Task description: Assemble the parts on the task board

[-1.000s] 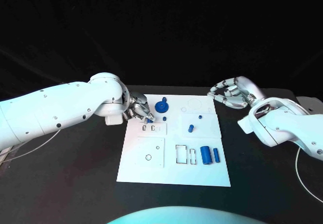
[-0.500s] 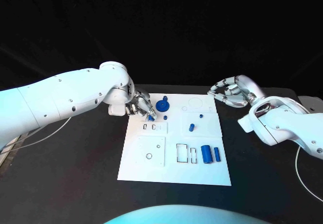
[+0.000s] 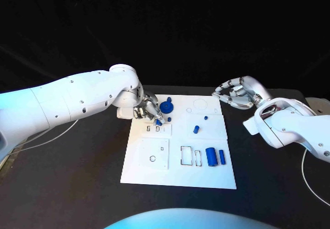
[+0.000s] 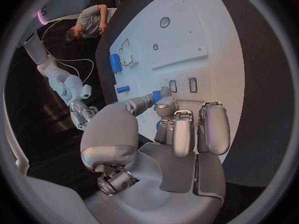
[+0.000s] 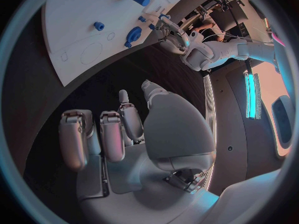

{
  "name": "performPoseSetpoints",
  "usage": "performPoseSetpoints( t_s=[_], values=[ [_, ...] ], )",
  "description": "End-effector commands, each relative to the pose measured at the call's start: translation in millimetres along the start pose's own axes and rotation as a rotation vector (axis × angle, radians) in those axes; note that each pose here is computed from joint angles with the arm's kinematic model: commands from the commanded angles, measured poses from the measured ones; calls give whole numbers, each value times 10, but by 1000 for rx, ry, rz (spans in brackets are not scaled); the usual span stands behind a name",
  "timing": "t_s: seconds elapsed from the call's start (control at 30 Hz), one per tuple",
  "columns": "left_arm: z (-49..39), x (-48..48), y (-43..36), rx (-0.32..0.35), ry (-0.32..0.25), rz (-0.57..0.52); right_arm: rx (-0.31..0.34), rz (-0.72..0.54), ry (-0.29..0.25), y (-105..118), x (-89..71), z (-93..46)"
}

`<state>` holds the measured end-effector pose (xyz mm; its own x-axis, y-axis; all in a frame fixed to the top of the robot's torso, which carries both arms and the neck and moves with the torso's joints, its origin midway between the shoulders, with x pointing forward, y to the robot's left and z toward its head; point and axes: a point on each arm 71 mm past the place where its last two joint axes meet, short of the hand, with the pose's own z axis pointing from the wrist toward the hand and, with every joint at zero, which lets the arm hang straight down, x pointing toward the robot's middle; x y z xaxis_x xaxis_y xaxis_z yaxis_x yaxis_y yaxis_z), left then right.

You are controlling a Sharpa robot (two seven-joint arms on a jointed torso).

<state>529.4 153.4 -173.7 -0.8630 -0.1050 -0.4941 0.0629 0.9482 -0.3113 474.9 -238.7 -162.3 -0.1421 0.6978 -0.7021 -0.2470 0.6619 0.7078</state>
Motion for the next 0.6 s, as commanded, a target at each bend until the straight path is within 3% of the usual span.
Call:
performPoseSetpoints(
  t_s=[0.03, 0.37, 0.6],
  values=[
    [2, -5, -35, 2, -20, -2, -4, -2, 11, 7, 15, -1],
    [27, 39, -54, -18, -33, 43, -5, -2, 12, 10, 17, -3],
    [47, 69, -22, -32, -16, 59, -5, -2, 12, 10, 17, -4]
  ],
)
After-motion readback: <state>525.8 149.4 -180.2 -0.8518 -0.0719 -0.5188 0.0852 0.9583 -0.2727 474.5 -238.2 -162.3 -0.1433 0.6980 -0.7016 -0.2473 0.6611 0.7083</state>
